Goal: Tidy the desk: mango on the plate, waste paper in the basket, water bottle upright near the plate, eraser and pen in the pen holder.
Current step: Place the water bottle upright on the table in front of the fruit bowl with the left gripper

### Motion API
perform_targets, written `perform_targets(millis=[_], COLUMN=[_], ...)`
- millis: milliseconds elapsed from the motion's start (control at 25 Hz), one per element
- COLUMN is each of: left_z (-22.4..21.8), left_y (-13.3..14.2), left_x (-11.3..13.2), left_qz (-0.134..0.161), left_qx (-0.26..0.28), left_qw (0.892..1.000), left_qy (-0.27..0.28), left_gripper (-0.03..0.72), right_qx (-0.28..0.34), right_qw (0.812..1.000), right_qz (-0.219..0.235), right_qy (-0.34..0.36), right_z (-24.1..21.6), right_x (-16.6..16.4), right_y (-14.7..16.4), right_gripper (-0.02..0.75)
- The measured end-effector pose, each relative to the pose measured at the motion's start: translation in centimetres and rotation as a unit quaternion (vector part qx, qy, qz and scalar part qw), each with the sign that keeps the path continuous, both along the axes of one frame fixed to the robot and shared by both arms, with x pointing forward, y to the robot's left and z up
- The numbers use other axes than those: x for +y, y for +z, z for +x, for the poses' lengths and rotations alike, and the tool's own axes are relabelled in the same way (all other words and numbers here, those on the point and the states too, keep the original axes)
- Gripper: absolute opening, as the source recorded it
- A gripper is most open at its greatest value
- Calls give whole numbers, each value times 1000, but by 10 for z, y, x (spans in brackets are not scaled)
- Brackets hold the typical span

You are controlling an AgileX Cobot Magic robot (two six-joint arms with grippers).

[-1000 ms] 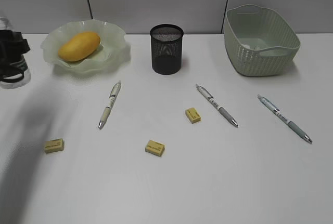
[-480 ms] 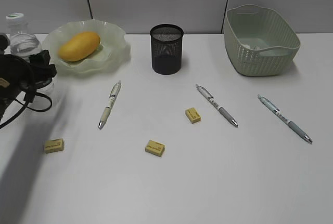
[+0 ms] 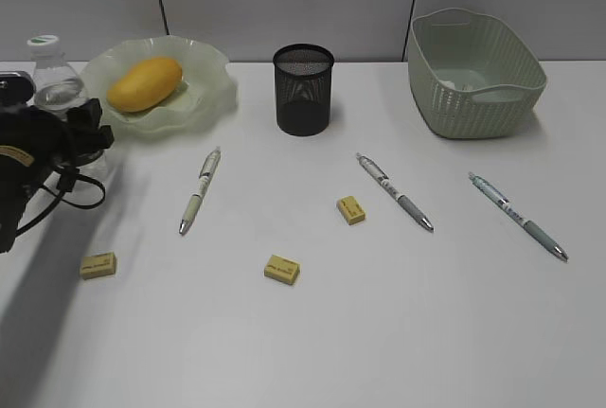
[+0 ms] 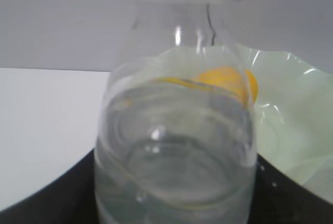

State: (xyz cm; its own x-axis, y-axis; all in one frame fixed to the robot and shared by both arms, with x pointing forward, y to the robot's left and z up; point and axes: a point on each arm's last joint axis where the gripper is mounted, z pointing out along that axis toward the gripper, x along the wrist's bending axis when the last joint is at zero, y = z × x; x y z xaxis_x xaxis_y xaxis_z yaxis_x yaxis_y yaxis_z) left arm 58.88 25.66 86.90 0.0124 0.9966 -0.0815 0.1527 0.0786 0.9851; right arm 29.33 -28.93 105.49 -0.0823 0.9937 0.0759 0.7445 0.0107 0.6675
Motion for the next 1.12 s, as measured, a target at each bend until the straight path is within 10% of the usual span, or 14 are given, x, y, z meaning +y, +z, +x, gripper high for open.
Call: perform_targets(millis=[1120], left_z=[-51], left_y=[-2], left_x=[4], left_qz=[14], left_qx=[87], left_qw=[996], left_qy=[-26], left_gripper=[621], right_qx=[0], right_qw=[1000], right_qz=[0], right_qy=[0], right_z=[0], right_x=[0], right_y=[0], right_gripper=[585])
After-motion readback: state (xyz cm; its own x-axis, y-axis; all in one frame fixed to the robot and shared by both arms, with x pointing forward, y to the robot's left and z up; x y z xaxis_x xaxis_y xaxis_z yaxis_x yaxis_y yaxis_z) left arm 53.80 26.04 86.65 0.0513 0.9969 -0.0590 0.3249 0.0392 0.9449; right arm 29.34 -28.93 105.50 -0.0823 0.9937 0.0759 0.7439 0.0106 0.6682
